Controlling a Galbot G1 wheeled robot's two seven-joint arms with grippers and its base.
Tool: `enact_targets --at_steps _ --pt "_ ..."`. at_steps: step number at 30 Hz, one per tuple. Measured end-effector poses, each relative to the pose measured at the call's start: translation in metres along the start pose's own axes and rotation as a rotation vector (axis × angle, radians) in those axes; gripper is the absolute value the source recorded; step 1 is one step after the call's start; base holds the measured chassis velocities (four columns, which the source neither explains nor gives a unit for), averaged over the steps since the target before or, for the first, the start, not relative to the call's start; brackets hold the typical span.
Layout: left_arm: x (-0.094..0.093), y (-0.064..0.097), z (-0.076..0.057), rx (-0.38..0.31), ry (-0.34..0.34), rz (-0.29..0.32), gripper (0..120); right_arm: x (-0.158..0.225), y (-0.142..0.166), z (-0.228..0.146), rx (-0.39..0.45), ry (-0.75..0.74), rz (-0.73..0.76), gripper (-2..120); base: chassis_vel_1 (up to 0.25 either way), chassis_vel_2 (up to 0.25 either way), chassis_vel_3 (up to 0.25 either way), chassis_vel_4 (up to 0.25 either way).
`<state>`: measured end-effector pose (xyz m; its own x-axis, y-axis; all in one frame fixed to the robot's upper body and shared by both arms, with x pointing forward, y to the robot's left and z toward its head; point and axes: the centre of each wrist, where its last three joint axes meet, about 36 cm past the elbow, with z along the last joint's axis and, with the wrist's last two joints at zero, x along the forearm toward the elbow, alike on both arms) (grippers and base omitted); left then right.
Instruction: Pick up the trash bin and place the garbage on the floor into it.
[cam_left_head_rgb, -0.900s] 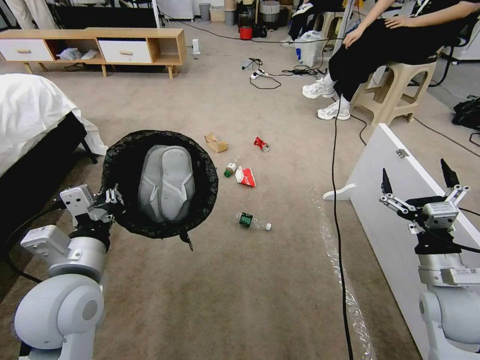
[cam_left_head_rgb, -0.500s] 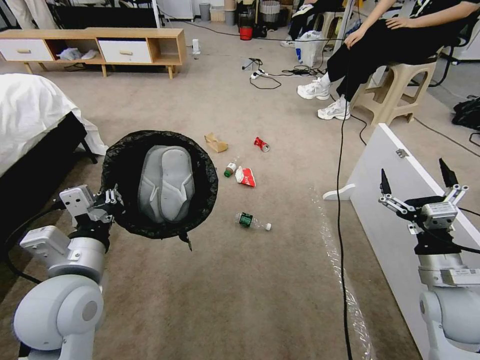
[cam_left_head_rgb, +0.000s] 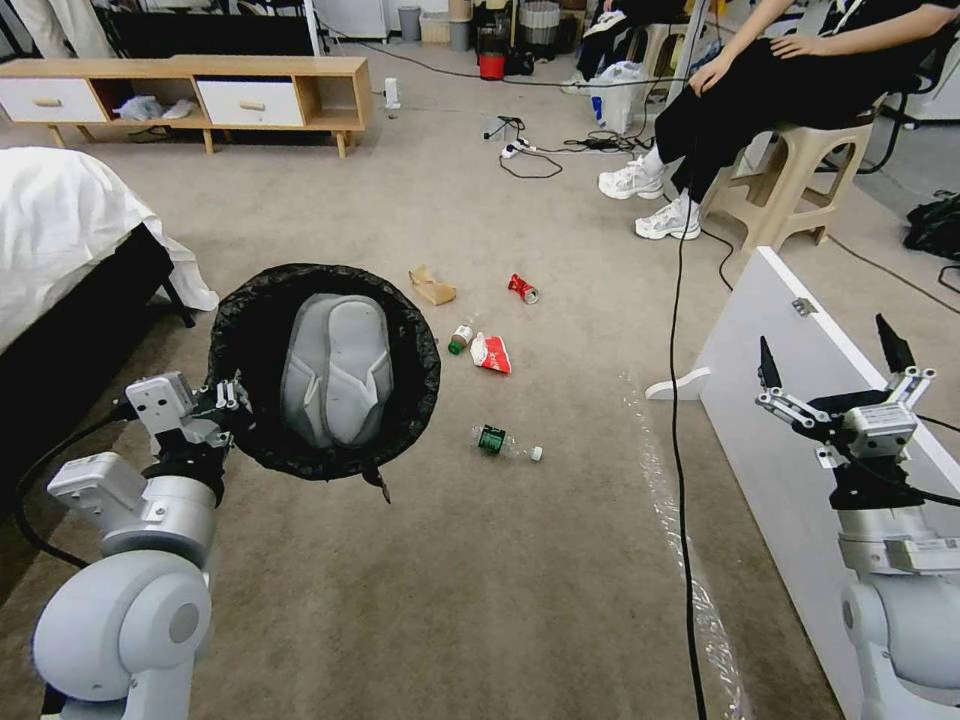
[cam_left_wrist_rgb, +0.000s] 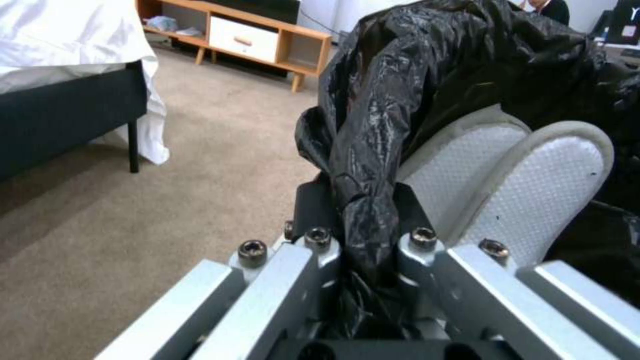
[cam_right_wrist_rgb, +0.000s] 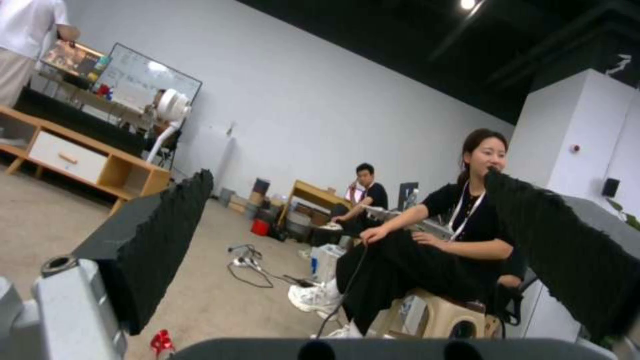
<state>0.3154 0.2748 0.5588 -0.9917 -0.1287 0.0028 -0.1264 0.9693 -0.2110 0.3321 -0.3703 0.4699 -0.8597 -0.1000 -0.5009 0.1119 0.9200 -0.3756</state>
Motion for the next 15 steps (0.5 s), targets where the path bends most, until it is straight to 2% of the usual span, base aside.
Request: enact_targets --at_steps 15 --pt "-0.0001 -0.0003 -0.0053 0.000 -0.019 0.003 4 -0.0003 -0.0016 -0.0034 -0.003 -0.005 0.006 100 -0.006 0.007 0.010 -0.006"
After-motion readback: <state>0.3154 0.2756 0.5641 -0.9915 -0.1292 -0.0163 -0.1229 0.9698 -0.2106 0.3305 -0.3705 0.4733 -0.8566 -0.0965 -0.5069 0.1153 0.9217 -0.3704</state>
